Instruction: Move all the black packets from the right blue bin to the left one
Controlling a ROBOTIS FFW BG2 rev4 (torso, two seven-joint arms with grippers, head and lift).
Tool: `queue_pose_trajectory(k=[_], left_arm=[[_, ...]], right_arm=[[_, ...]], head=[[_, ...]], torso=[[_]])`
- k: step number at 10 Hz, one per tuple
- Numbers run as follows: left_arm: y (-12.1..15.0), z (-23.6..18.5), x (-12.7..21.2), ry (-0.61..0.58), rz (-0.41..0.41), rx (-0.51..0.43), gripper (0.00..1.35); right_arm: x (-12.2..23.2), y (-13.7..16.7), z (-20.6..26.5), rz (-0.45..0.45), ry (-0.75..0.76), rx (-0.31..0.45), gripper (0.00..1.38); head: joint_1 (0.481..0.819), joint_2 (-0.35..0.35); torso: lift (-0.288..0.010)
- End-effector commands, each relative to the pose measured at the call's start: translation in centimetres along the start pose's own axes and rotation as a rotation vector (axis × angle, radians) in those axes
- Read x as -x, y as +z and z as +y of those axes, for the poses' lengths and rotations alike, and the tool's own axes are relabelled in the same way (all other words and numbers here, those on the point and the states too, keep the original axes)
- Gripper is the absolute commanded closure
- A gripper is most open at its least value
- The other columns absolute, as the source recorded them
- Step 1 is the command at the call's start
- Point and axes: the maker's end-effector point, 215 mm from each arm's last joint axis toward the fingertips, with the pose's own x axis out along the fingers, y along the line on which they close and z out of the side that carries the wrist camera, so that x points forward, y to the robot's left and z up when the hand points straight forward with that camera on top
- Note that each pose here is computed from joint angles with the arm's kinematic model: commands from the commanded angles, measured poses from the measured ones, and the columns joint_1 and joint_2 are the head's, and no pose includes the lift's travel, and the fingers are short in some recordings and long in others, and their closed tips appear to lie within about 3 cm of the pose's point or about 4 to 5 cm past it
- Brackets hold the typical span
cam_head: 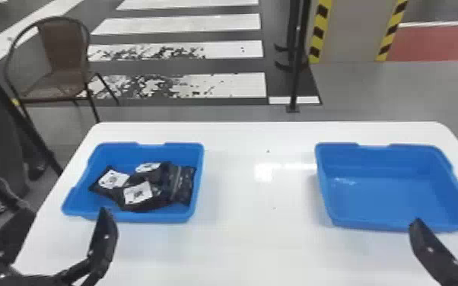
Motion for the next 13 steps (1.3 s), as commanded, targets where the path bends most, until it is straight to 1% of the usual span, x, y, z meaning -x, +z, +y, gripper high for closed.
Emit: queue_pose_trajectory(k=[1,13], left_arm=[[0.09,-0.27,-0.14,-0.008,-0.003,0.004,0.0],[0.01,-0.68,-0.65,-0.03,-0.001,0.008,0.0]], right_arm=[[-0.06,0.1,0.0,-0.003,0.0,-0.001,0.1],[-0.34,0.36,-0.1,-0.015,0.0,0.002,0.1]], head=[[0.695,0.088],[0.695,0.074]], torso=[[-0.14],[-0.14]])
